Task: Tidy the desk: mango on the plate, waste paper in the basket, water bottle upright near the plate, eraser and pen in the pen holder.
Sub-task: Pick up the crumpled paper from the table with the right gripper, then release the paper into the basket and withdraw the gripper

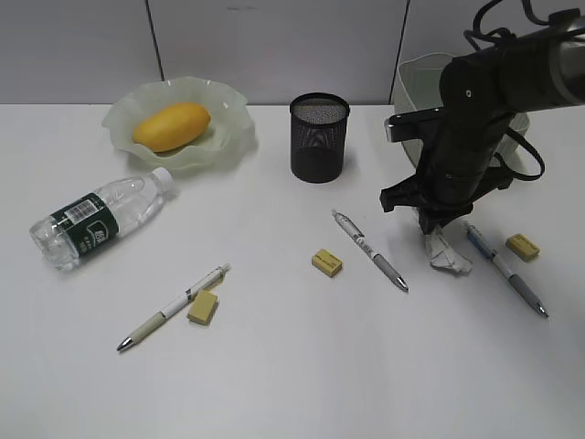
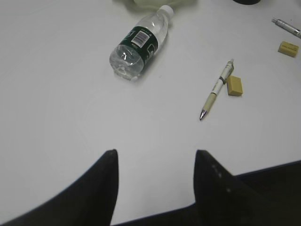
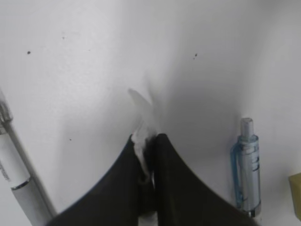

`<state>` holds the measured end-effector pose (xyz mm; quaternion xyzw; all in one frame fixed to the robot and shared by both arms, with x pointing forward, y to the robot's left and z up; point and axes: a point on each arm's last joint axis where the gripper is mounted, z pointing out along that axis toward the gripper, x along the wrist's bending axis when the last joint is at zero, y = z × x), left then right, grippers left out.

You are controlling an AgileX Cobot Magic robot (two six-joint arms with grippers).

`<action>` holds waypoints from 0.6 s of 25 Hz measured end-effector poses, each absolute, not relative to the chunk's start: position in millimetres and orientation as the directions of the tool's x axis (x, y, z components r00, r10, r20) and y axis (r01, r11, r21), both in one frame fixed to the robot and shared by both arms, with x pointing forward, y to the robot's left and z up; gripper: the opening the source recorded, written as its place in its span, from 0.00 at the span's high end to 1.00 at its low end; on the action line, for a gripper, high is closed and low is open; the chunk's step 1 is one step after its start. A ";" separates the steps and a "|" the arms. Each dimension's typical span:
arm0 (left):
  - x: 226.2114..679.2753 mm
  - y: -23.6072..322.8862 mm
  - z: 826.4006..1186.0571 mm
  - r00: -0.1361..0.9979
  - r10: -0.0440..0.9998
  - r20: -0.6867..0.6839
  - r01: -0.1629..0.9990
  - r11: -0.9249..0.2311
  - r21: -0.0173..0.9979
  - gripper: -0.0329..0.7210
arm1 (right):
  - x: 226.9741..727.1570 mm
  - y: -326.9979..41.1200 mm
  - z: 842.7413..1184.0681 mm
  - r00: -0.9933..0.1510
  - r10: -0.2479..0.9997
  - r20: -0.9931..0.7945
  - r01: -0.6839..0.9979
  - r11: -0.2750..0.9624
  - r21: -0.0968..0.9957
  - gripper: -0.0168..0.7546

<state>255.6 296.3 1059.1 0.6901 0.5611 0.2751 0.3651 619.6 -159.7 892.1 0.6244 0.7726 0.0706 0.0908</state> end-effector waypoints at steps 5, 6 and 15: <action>255.6 296.3 1059.1 0.219 0.975 -0.030 0.574 -0.104 0.813 0.44 | 618.0 -161.1 893.9 -0.229 0.971 -0.071 0.952 0.239 0.192 0.92; 255.6 296.3 1059.1 0.219 0.975 -0.030 0.574 -0.104 0.813 0.44 | 617.6 -161.4 895.8 -0.227 0.971 -0.074 0.956 0.237 0.175 0.92; 255.6 296.3 1059.1 0.219 0.975 -0.030 0.574 -0.104 0.813 0.44 | 639.4 -154.2 985.0 -0.244 0.966 -0.080 0.929 0.257 0.266 0.93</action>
